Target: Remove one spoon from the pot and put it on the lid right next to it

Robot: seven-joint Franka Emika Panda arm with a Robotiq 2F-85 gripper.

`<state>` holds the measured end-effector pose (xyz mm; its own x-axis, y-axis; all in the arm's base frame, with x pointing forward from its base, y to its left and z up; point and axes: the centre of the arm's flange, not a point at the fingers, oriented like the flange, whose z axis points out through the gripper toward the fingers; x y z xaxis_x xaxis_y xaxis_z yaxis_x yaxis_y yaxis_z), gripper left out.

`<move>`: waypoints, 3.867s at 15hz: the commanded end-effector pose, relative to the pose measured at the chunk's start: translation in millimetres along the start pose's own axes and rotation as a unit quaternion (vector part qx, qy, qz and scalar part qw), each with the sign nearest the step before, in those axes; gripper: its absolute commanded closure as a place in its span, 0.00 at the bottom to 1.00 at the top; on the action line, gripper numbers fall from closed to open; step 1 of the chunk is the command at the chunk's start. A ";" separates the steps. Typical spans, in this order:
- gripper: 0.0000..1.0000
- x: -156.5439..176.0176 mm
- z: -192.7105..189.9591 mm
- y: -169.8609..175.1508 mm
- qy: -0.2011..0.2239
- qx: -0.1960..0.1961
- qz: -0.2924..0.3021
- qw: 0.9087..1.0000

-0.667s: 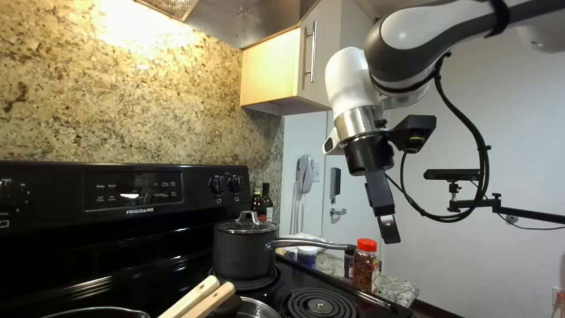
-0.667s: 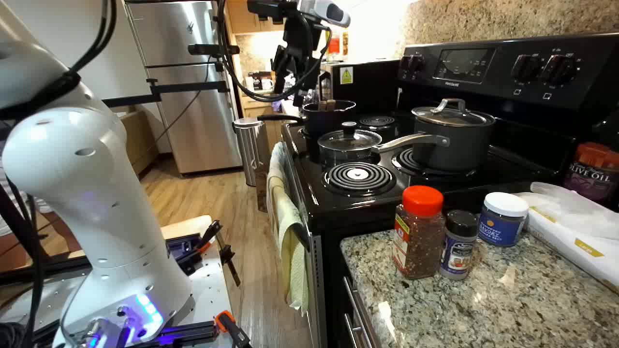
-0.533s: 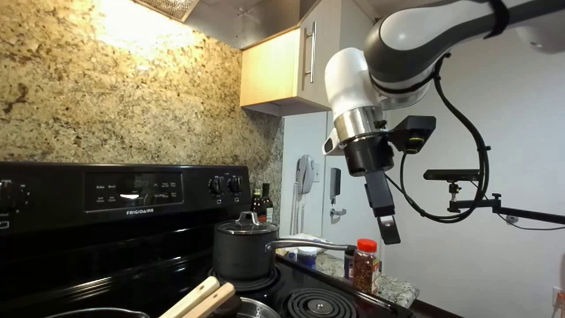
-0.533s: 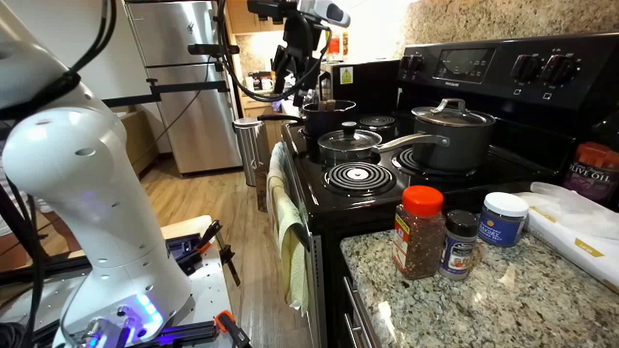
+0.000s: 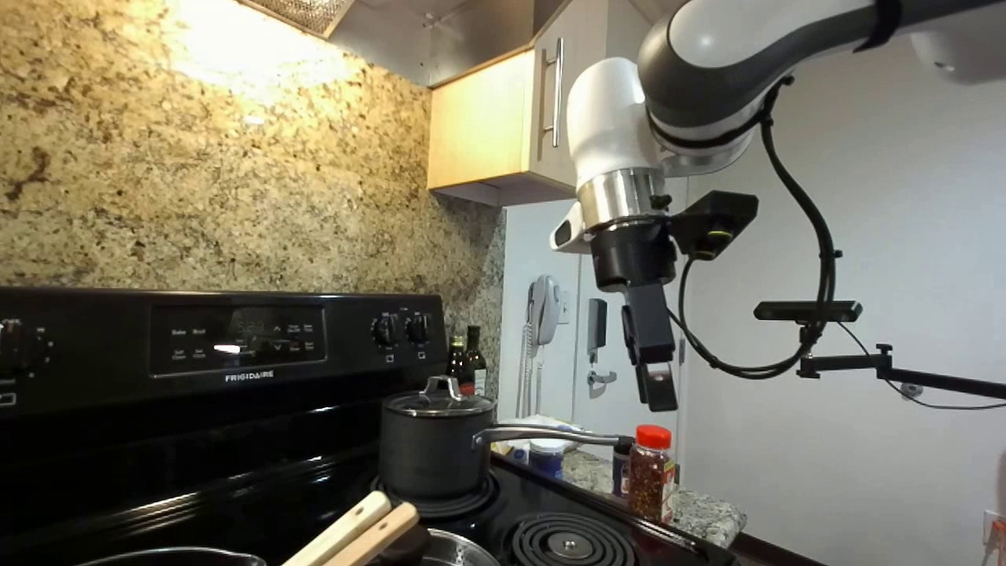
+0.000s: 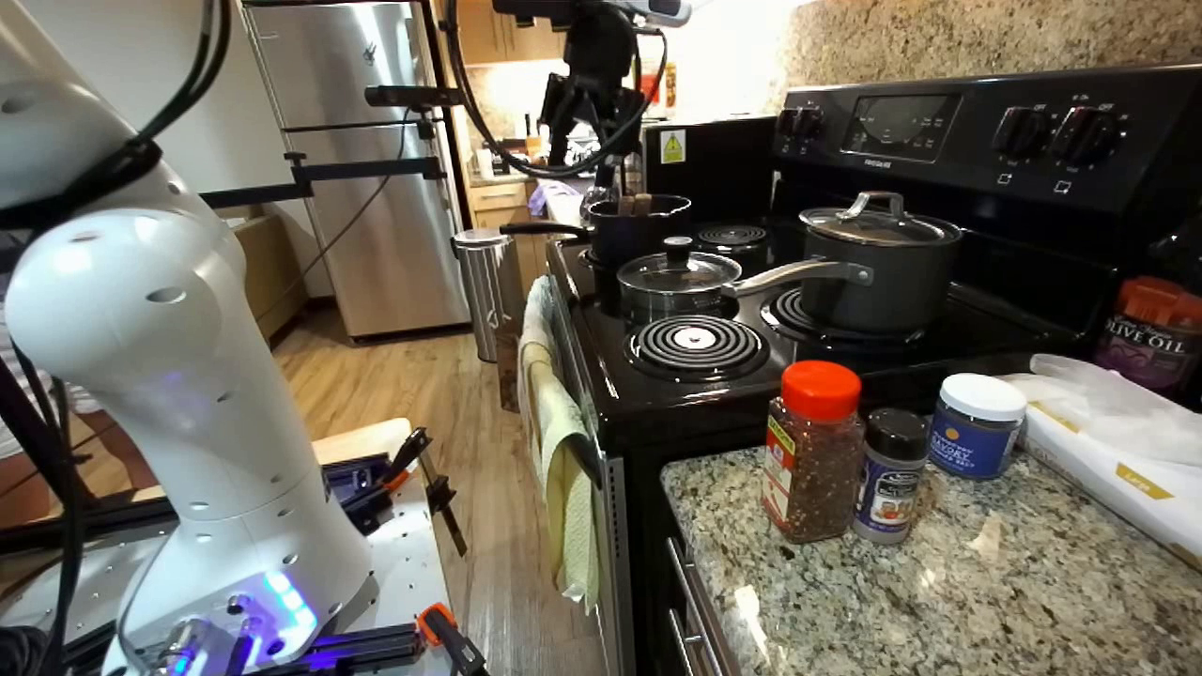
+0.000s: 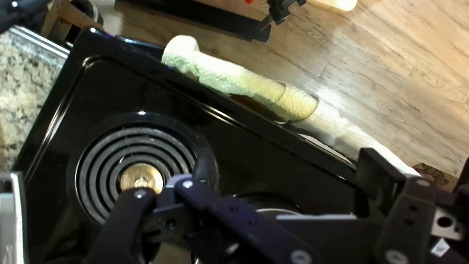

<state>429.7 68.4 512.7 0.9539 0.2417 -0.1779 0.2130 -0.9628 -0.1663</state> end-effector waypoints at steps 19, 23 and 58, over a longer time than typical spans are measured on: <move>0.00 139.6 -3.2 -91.6 0.020 -0.133 -0.316 0.939; 0.00 154.6 15.1 -105.6 0.012 -0.117 -0.342 0.932; 0.86 176.1 3.2 -149.7 -0.037 -0.147 -0.351 0.924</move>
<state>582.2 269.0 477.4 0.5070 0.8359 -0.2102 0.8528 -0.5219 -0.0187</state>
